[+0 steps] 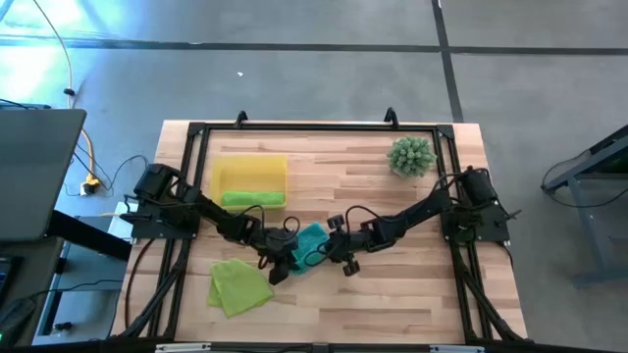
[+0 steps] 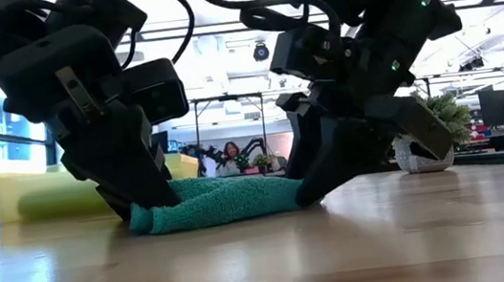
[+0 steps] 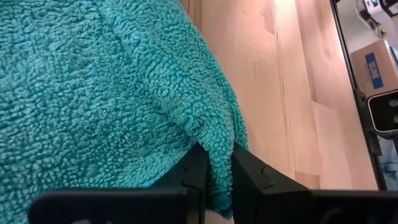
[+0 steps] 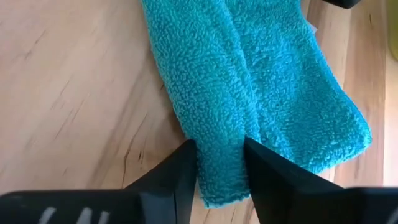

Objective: Roll microfiber towels into tight, uniform cylinder then place into a basket
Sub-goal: Roll the blue microfiber towel

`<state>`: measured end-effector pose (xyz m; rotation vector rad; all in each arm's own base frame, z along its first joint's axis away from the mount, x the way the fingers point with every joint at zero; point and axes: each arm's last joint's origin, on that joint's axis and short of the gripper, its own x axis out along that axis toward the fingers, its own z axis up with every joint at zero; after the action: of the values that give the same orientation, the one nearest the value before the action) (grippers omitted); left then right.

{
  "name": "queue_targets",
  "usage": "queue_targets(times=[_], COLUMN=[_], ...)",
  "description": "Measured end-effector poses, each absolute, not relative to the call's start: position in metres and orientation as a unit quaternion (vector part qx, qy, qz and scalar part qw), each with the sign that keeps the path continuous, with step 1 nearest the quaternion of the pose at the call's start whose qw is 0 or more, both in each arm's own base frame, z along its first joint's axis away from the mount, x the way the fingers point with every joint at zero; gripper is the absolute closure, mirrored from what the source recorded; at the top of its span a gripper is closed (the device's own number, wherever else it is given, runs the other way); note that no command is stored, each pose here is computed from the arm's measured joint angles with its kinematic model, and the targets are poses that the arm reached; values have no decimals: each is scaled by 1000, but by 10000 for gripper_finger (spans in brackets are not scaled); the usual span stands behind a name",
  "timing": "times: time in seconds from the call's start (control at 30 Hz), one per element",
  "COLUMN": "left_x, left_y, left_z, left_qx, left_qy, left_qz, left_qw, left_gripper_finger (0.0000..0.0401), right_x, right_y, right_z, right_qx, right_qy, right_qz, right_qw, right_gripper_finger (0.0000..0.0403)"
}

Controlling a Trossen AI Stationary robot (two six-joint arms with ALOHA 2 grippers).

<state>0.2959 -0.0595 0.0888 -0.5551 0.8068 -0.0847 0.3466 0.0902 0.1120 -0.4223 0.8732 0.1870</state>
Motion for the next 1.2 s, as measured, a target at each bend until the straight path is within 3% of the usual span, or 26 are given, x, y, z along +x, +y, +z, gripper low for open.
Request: queue_targets(times=[0.2,0.5,0.8,1.0,1.2], left_x=[296,289,273,262,266], left_y=[-60,-60,-54,-55,-74], left_z=[92,98,111,139,168], left_qx=[-266,-277,-258,-224,-148], left_qy=[386,417,470,450,334], left_qz=[-49,-78,-68,-52,-88], left_qw=[882,862,841,863,927], left_gripper_finger=[355,317,288,287,287], right_x=[346,343,342,343,345], right_y=[90,90,87,71,50], right_z=[104,102,105,109,110], right_qx=[-176,-93,41,177,304], right_qy=[435,462,480,500,514], right_qz=[76,74,141,173,162], right_qw=[880,879,865,830,786], right_gripper_finger=[302,391,400,401,401])
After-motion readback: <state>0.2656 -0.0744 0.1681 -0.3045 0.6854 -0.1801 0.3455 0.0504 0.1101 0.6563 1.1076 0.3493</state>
